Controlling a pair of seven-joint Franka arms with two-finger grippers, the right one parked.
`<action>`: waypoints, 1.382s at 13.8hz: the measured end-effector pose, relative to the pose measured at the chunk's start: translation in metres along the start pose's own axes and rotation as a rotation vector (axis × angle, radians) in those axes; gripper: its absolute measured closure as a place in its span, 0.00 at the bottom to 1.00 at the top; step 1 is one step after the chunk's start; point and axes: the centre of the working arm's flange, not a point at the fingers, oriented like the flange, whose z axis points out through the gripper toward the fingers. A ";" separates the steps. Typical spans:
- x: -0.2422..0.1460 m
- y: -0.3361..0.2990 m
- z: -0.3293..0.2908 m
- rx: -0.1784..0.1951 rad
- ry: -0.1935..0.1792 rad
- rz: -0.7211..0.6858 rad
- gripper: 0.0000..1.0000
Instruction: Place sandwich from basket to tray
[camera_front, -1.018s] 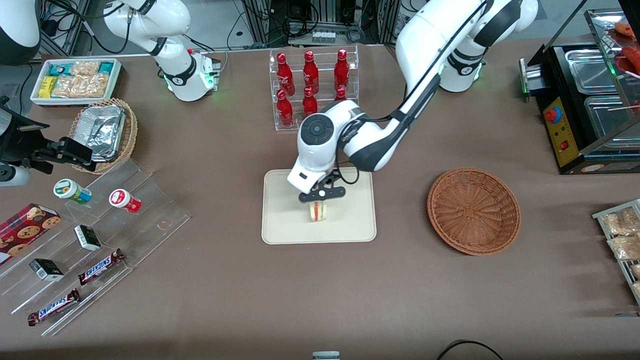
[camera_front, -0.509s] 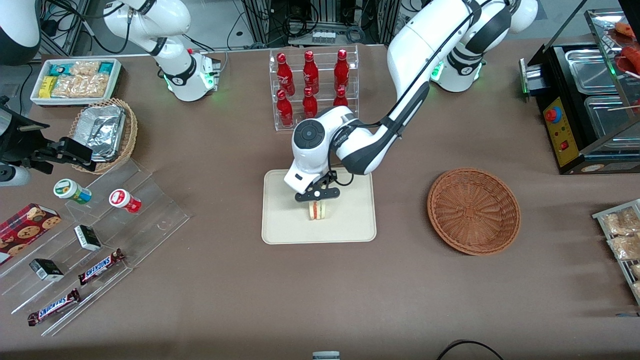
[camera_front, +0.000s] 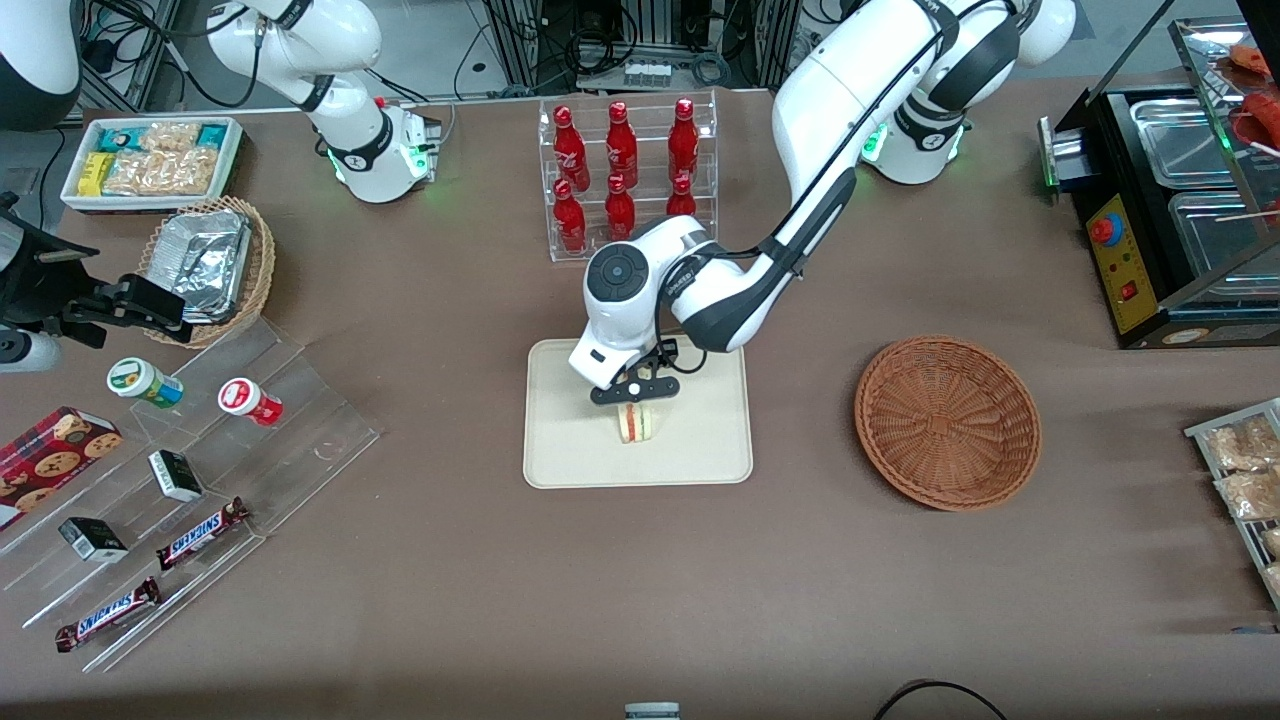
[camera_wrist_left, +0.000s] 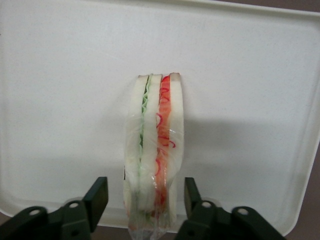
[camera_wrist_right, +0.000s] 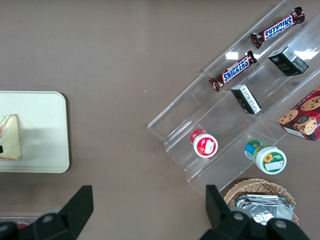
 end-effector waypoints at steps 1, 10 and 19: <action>0.002 0.001 -0.005 -0.007 0.006 -0.002 0.17; 0.058 -0.084 -0.169 0.023 -0.025 -0.189 0.01; 0.110 -0.266 -0.310 0.068 -0.051 -0.258 0.00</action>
